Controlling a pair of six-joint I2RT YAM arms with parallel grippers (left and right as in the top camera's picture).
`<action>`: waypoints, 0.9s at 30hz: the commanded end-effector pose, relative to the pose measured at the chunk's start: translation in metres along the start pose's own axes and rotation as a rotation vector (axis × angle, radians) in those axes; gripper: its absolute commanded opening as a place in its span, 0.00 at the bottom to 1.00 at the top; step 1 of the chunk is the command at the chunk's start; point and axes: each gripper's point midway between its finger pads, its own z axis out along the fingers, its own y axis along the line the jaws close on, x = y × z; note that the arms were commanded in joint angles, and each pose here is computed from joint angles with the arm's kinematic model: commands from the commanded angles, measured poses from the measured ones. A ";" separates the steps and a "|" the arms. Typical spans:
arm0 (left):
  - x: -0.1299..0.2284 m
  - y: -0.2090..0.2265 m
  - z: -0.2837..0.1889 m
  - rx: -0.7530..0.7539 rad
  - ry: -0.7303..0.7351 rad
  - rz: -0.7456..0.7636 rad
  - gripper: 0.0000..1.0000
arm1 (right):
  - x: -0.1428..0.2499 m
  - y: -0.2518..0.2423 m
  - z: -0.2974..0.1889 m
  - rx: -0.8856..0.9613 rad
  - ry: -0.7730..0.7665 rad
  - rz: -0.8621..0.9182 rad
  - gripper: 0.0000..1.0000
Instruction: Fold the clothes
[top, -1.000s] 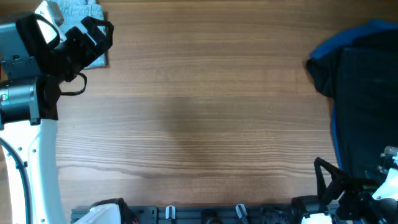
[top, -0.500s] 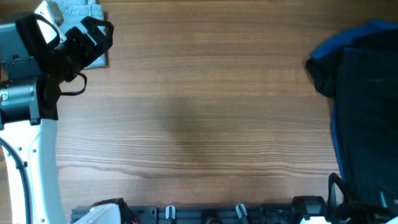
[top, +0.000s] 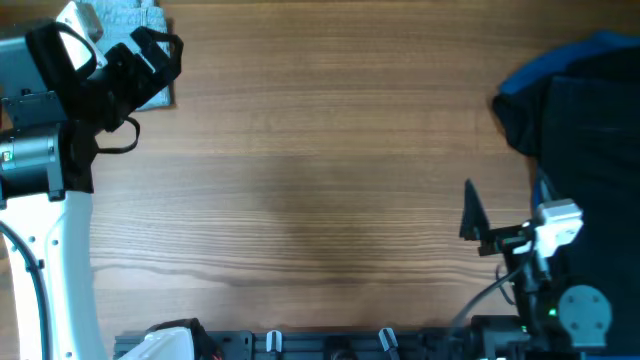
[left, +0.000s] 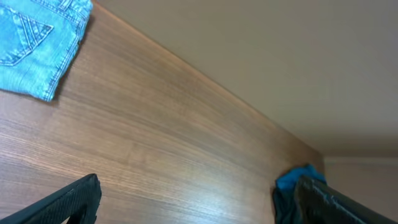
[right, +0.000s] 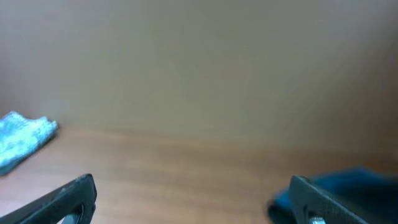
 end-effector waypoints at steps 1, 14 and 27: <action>0.000 0.000 0.001 0.008 0.005 0.012 1.00 | 0.026 0.013 0.001 -0.070 -0.053 -0.040 1.00; 0.000 0.000 0.001 0.008 0.005 0.012 1.00 | 0.111 0.014 0.018 -0.089 0.037 -0.041 1.00; 0.000 0.000 0.001 0.008 0.005 0.012 1.00 | 0.110 0.014 0.018 -0.089 0.035 -0.050 1.00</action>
